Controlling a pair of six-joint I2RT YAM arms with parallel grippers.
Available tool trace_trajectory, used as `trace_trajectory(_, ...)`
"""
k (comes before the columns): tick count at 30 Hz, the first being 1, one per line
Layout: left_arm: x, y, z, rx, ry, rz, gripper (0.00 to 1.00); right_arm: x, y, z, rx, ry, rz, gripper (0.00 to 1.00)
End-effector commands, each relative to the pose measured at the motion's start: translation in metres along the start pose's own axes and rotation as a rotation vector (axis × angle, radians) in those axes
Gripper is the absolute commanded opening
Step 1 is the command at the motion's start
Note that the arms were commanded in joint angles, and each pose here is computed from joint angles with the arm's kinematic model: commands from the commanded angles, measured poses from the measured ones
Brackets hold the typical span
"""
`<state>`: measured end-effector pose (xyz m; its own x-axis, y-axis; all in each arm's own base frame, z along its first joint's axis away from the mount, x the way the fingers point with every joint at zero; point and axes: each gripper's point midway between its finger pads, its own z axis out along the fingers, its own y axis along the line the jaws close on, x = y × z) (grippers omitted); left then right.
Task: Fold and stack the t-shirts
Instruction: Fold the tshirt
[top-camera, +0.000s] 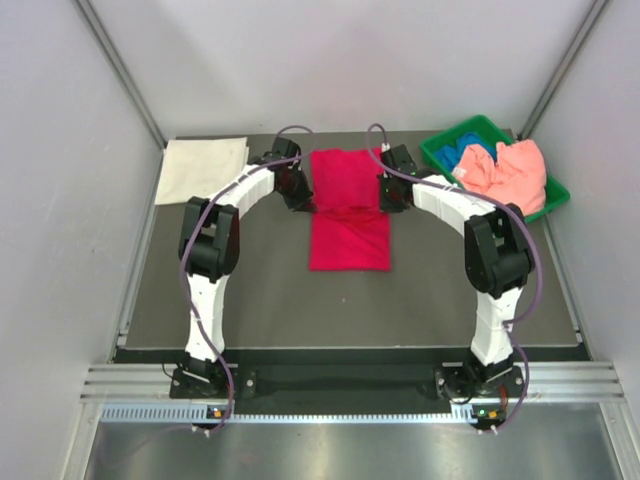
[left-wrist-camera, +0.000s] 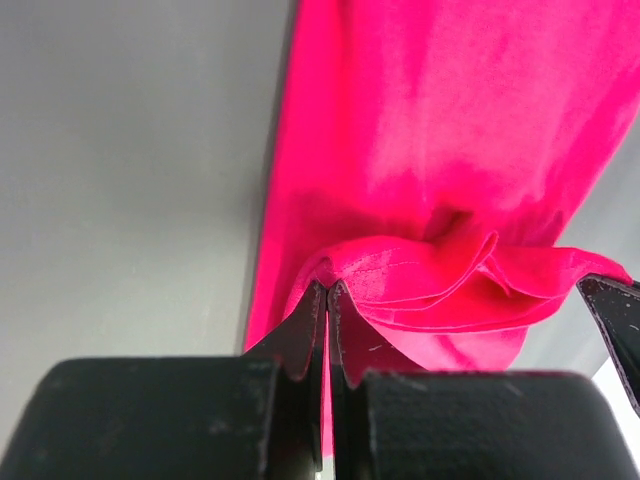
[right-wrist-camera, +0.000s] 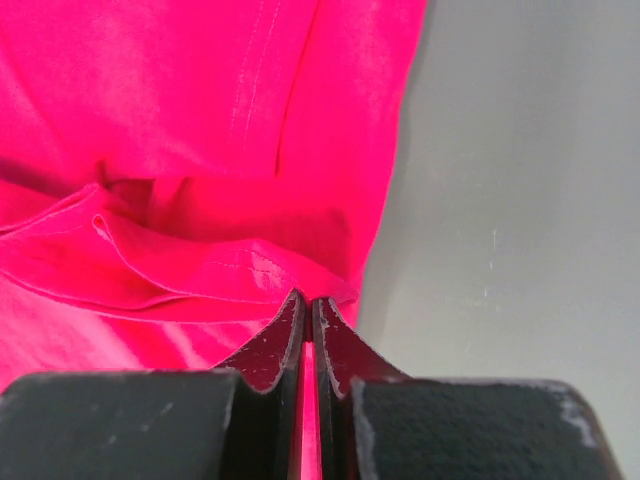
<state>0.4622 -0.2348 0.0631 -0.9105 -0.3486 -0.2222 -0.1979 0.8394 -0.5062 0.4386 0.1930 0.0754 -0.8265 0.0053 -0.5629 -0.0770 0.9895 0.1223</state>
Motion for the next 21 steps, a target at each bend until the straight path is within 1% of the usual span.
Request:
trace_trajectory(1,-0.011,0.005,0.006,-0.008,-0.009,0.0,0.0,-0.024,0.002,0.005,-0.017,-0.062,-0.001,0.02)
trace_trajectory(5,-0.015,0.002,0.01,0.002,-0.009,-0.003,0.0,-0.031,0.0,0.008,-0.004,-0.08,0.006,0.05)
trace_trajectory(6,-0.018,0.001,0.011,0.005,-0.011,-0.003,0.05,-0.039,-0.001,0.008,0.002,-0.094,0.012,0.07)
trace_trajectory(7,-0.021,-0.001,0.009,0.01,-0.015,-0.001,0.09,-0.043,-0.002,0.008,0.007,-0.099,0.019,0.11)
trace_trajectory(8,-0.034,-0.012,0.002,0.031,-0.044,0.009,0.13,-0.047,-0.003,0.008,0.007,-0.102,0.023,0.14)
trace_trajectory(9,-0.042,-0.011,-0.001,0.026,-0.054,0.002,0.2,-0.059,-0.004,0.006,0.01,-0.114,0.03,0.16)
trace_trajectory(10,-0.047,-0.013,-0.008,0.025,-0.062,0.001,0.24,-0.065,-0.003,0.003,0.008,-0.121,0.03,0.21)
trace_trajectory(11,-0.059,-0.021,-0.018,0.043,-0.098,0.01,0.33,-0.067,-0.004,-0.001,0.01,-0.118,0.025,0.23)
trace_trajectory(12,-0.065,-0.029,-0.034,0.064,-0.126,0.021,0.39,-0.072,-0.005,-0.007,0.01,-0.127,0.024,0.26)
trace_trajectory(13,-0.066,-0.032,-0.044,0.066,-0.145,0.037,0.45,-0.07,-0.003,-0.012,-0.003,-0.12,0.01,0.31)
trace_trajectory(14,-0.056,-0.022,-0.043,0.036,-0.132,0.05,0.47,-0.072,-0.002,-0.027,-0.017,-0.136,0.006,0.34)
trace_trajectory(15,-0.053,-0.029,-0.065,0.047,-0.168,0.069,0.47,-0.053,-0.005,-0.026,-0.02,-0.099,-0.001,0.36)
trace_trajectory(16,-0.046,-0.026,-0.07,0.052,-0.171,0.072,0.48,-0.044,-0.006,-0.03,-0.032,-0.088,-0.001,0.39)
trace_trajectory(17,-0.025,-0.009,-0.057,0.048,-0.141,0.064,0.48,-0.036,-0.007,-0.035,-0.045,-0.077,-0.002,0.4)
trace_trajectory(18,-0.017,-0.023,-0.077,0.12,-0.156,0.078,0.49,-0.017,-0.006,-0.042,-0.075,-0.044,-0.005,0.4)
trace_trajectory(19,-0.007,-0.019,-0.078,0.137,-0.146,0.08,0.49,-0.008,-0.006,-0.044,-0.087,-0.027,-0.012,0.41)
trace_trajectory(20,0.012,-0.006,-0.07,0.134,-0.112,0.071,0.49,0.002,-0.002,-0.048,-0.129,-0.005,-0.018,0.41)
trace_trajectory(21,0.021,-0.01,-0.081,0.168,-0.107,0.087,0.49,0.02,0.001,-0.053,-0.176,0.031,-0.025,0.41)
